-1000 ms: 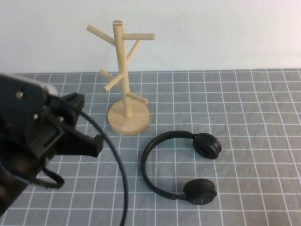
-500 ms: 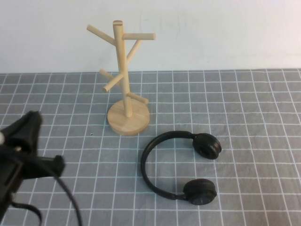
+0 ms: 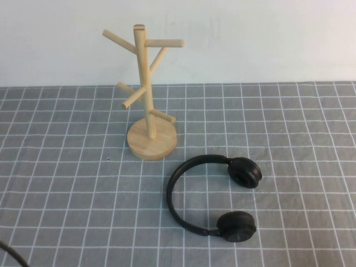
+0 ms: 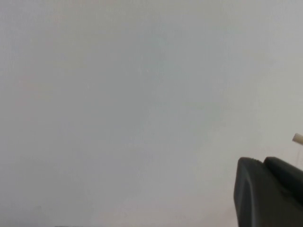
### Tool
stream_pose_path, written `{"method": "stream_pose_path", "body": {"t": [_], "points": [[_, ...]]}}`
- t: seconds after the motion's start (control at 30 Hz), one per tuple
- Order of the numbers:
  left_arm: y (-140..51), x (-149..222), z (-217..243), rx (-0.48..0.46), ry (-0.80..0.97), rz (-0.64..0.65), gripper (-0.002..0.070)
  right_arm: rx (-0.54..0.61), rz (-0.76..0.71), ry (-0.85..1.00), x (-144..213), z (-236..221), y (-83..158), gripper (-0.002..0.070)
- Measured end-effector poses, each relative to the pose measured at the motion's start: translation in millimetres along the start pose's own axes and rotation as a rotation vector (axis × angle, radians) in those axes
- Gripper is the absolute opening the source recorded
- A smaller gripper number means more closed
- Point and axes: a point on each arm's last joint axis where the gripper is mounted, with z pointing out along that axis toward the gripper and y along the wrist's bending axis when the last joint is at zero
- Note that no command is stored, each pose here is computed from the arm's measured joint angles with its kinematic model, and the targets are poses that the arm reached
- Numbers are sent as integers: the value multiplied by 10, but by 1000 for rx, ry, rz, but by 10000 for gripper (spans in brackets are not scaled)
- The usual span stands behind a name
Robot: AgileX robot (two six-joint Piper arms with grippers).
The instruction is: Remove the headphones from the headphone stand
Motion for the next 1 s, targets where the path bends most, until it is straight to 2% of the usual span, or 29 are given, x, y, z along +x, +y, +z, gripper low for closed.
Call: {"method": "stream_pose_path", "body": {"t": [0.23, 0.57, 0.83, 1.0], "points": [[51, 125, -288, -8, 42, 80, -3, 0, 0, 0, 0, 0, 0, -8], [34, 730, -607, -3, 124, 33, -3, 0, 0, 0, 0, 0, 0, -8], [3, 1046, -715, 34, 465, 15, -3, 0, 2, 0, 0, 0, 0, -8], [2, 1054, -721, 35, 480, 15, -3, 0, 2, 0, 0, 0, 0, -8]]}}
